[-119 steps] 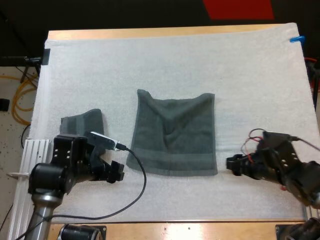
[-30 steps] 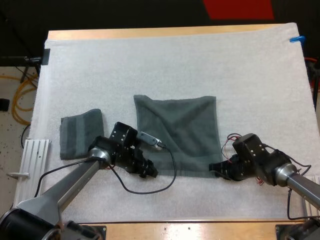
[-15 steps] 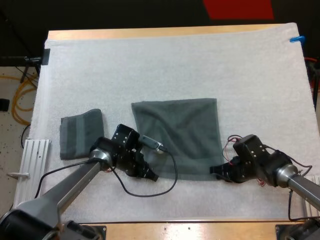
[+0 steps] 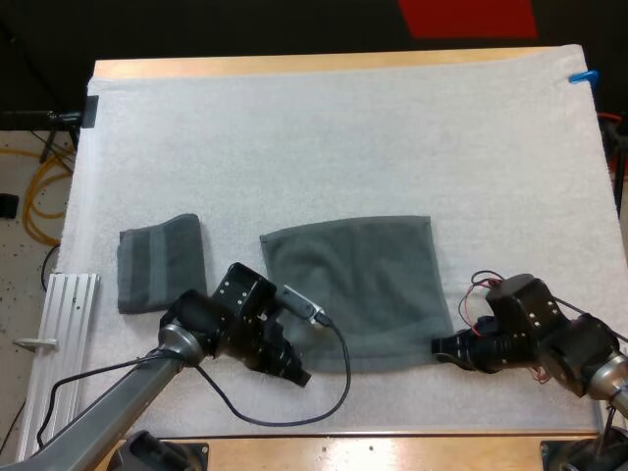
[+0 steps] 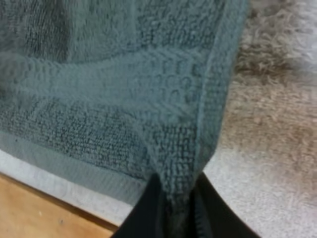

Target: Pick towel from pile fold and stack

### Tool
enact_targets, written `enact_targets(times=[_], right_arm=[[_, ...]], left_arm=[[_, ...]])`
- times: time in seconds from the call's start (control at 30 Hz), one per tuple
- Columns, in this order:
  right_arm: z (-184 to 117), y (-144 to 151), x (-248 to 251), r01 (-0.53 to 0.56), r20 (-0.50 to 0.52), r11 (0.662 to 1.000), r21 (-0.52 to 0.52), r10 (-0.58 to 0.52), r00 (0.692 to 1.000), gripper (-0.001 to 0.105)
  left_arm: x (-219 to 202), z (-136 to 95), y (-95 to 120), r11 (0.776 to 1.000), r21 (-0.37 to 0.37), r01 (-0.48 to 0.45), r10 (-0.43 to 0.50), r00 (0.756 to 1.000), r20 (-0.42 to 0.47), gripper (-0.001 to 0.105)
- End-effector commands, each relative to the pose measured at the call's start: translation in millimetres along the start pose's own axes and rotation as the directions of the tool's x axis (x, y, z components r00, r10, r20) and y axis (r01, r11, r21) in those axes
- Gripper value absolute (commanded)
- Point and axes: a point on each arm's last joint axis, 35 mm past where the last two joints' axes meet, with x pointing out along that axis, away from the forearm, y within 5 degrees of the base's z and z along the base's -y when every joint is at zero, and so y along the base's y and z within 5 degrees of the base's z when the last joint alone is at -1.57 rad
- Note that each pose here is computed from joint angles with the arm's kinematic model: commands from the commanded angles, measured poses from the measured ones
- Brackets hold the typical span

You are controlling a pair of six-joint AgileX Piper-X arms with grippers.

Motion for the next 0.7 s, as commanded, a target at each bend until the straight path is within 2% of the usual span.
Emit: enact_targets(times=[0.0, 0.07, 0.2, 0.37, 0.43, 0.5, 0.67], right_arm=[[1, 0, 2, 0.009, 0.005, 1.0, 0.007, -0.009, 1.0, 0.0], [8, -1, 7, -0.002, 0.037, 0.999, 0.033, 0.0, 0.999, 0.0], [25, -1, 20, -0.039, 0.111, 0.995, 0.092, 0.028, 0.993, 0.0], [46, -4, 44, -0.108, 0.199, 0.976, 0.187, 0.07, 0.978, 0.0], [52, -5, 51, -0.126, 0.223, 0.969, 0.211, 0.077, 0.972, 0.0], [57, -6, 56, -0.136, 0.259, 0.962, 0.236, 0.072, 0.963, 0.0], [67, -9, 58, -0.092, 0.372, 0.947, 0.308, -0.03, 0.928, 0.0]], left_arm=[[1, 3, 1, 1.0, -0.007, -0.014, 0.014, 1.0, 0.025, 0.0], [3, 11, 2, 1.0, -0.02, -0.002, 0.003, 0.996, 0.09, 0.0], [7, 24, 8, 0.998, -0.059, 0.011, -0.001, 0.987, 0.16, 0.0], [12, 38, 31, 0.987, -0.161, 0.018, 0.018, 0.975, 0.22, 0.0], [12, 43, 40, 0.982, -0.179, 0.054, -0.008, 0.969, 0.247, 0.0], [13, 48, 48, 0.974, -0.199, 0.104, -0.048, 0.962, 0.27, 0.0], [14, 55, 71, 0.94, -0.291, 0.179, -0.08, 0.943, 0.323, 0.0]])
